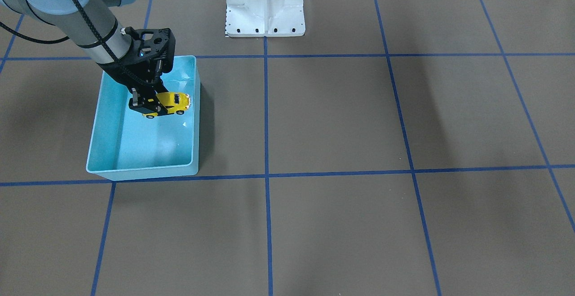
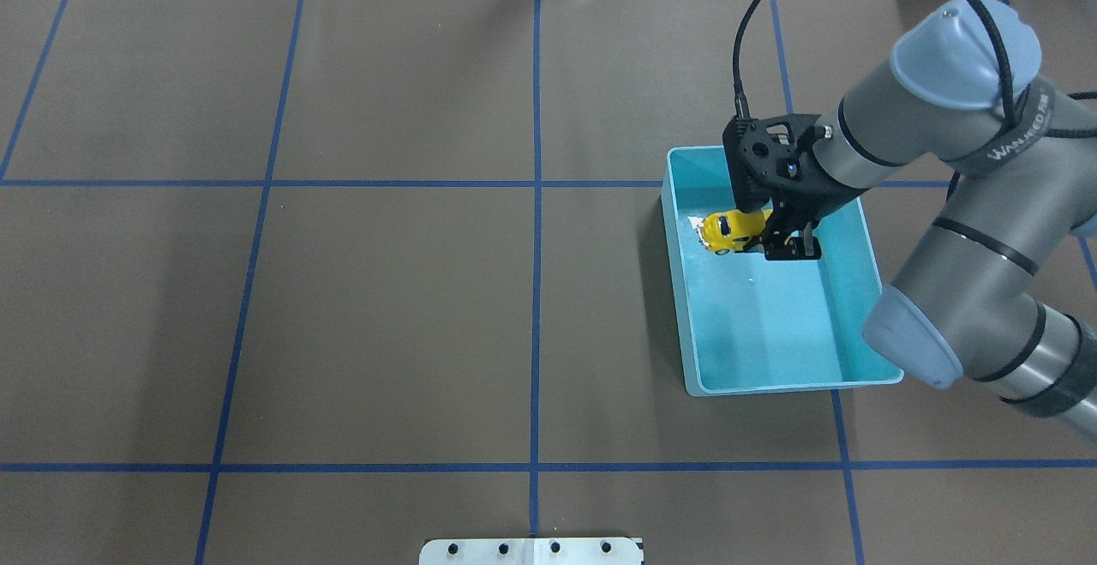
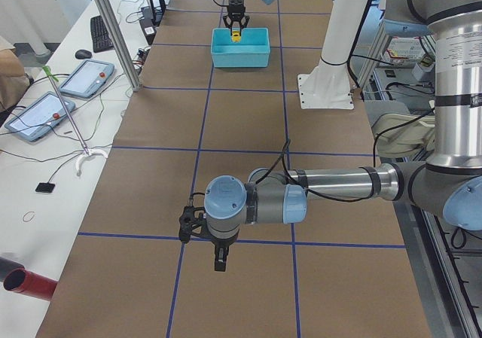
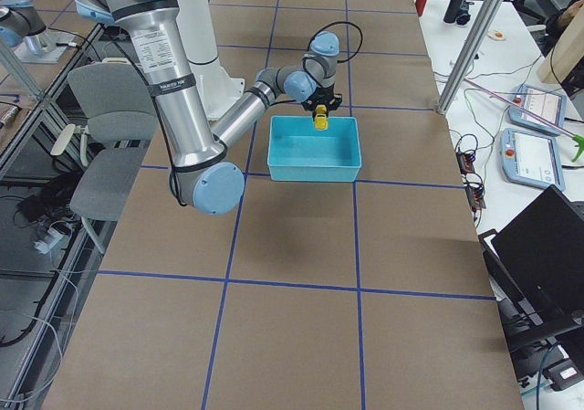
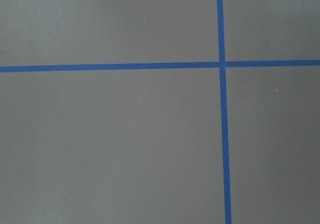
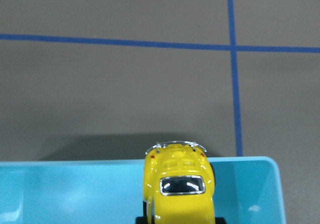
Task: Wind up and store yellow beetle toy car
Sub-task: 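Lift the car with the right gripper and lower it into the bin, then open the right gripper and withdraw it from the bin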
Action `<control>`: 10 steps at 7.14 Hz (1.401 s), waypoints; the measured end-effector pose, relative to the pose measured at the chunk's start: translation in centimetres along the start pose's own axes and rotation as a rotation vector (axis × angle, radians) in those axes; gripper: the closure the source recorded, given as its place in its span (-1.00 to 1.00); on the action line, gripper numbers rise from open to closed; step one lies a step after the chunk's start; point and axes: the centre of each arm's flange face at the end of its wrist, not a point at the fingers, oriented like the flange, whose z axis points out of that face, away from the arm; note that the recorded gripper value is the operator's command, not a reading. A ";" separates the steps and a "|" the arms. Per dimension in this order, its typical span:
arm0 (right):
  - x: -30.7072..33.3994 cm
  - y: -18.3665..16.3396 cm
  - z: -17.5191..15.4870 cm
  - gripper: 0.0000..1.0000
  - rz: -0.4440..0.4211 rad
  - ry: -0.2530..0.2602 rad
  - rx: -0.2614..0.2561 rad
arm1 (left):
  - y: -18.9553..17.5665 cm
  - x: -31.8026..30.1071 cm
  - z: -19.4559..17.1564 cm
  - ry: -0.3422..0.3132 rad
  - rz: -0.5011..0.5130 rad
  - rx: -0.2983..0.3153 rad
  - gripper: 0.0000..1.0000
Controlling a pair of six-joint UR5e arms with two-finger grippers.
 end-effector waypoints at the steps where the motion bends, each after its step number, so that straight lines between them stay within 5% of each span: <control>1: -1.6 1.8 1.7 1.00 -0.020 -0.011 -0.010 | 0.0 0.0 0.1 0.000 -0.001 -0.001 -1.00; 6: -3.5 5.7 8.6 1.00 -0.051 -0.061 -0.109 | 0.0 -0.1 0.2 -0.001 -0.003 -0.003 -1.00; 7: -3.8 5.6 9.4 -0.27 -0.058 -0.065 -0.122 | 0.0 -0.1 0.2 -0.001 -0.004 -0.004 -1.00; 8: -4.0 5.4 9.8 -0.99 -0.064 -0.065 -0.127 | 0.1 -0.1 0.2 -0.001 -0.004 -0.004 -1.00; 10: -4.0 5.0 9.7 -1.00 -0.072 -0.055 -0.119 | 0.1 -0.2 0.2 -0.001 -0.005 -0.004 -1.00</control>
